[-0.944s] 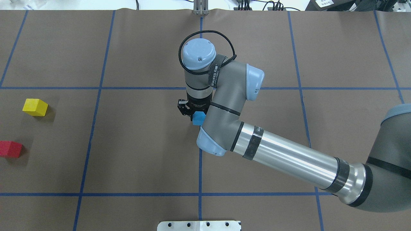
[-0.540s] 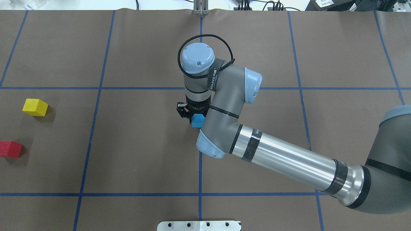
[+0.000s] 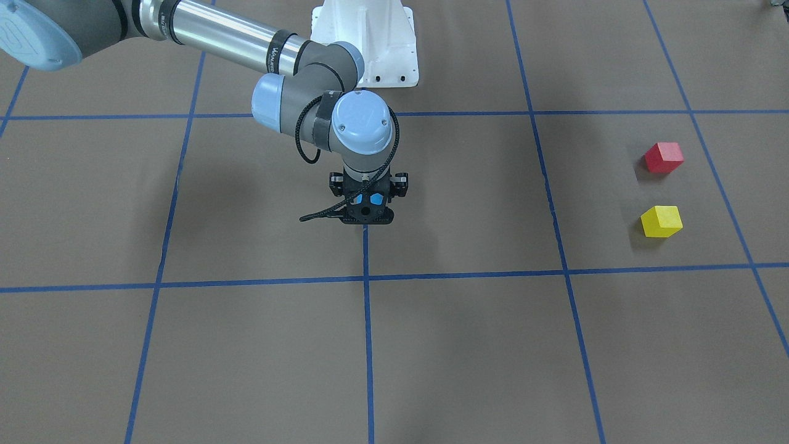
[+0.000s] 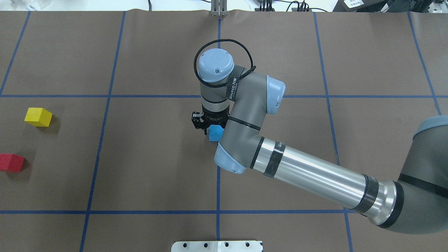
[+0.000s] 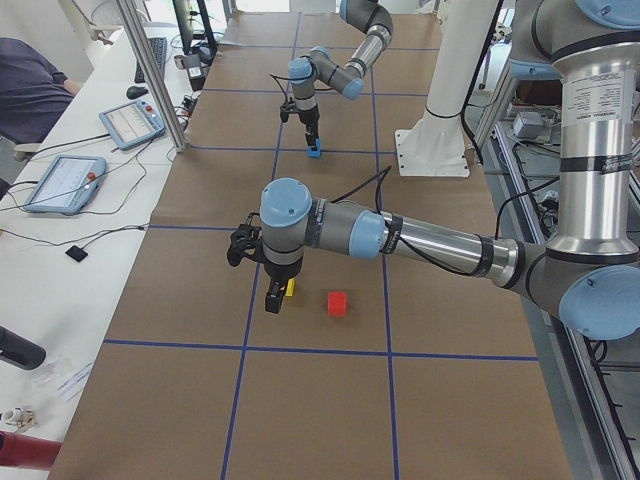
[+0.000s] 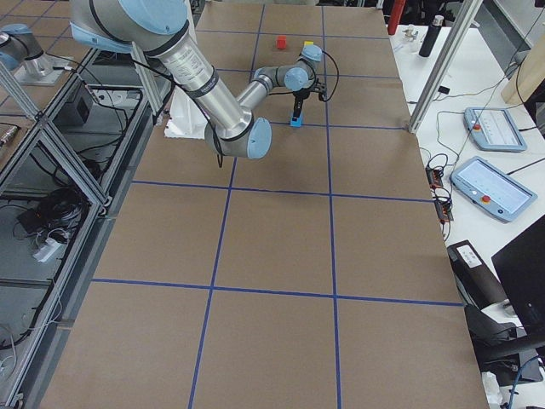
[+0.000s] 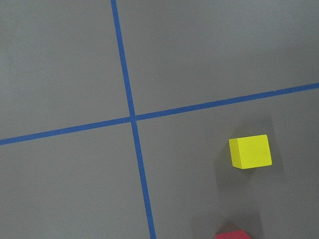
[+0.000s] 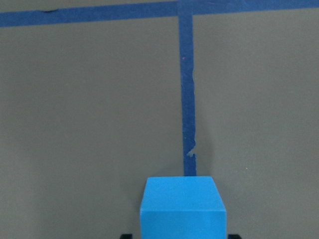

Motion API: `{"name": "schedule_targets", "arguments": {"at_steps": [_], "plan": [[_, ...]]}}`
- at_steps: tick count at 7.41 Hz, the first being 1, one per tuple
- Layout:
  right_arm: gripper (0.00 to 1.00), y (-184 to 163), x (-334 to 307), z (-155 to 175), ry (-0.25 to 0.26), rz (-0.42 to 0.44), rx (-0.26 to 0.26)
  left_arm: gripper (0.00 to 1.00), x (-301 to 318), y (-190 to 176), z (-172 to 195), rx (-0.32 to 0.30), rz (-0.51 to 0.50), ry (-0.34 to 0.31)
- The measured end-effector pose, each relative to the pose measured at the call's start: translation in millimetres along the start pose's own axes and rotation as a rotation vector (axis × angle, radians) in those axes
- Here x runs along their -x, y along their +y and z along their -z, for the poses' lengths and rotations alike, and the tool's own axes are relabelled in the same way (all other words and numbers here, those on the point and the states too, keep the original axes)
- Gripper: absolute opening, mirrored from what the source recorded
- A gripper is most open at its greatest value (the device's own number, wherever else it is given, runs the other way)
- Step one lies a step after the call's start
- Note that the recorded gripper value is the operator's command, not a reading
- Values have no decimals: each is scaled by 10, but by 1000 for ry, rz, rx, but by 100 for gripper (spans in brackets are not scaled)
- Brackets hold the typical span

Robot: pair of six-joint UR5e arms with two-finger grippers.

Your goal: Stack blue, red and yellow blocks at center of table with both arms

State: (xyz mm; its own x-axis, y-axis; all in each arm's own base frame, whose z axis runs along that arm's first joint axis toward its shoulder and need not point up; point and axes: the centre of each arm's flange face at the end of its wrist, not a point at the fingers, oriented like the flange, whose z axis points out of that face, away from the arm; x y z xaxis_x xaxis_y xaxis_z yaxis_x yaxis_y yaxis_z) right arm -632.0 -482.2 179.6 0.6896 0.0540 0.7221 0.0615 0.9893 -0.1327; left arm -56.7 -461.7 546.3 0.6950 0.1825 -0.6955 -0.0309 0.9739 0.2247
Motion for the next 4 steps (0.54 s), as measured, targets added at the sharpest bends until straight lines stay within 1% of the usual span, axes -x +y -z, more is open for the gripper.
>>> {"name": "schedule_targets", "arguments": {"at_steps": [1, 2, 3, 4], "plan": [[99, 3, 14, 43, -12, 5, -6, 100, -9, -12, 2, 0, -3, -2], [100, -24, 18, 175, -38, 11, -22, 100, -63, -69, 1, -1, -15, -3], [100, -95, -15, 424, -78, 15, -50, 100, -187, -186, -21, 1, -39, -1], [100, -239, -166, 699, -112, 8, -75, 100, -340, -302, -73, 12, -53, 7]]}}
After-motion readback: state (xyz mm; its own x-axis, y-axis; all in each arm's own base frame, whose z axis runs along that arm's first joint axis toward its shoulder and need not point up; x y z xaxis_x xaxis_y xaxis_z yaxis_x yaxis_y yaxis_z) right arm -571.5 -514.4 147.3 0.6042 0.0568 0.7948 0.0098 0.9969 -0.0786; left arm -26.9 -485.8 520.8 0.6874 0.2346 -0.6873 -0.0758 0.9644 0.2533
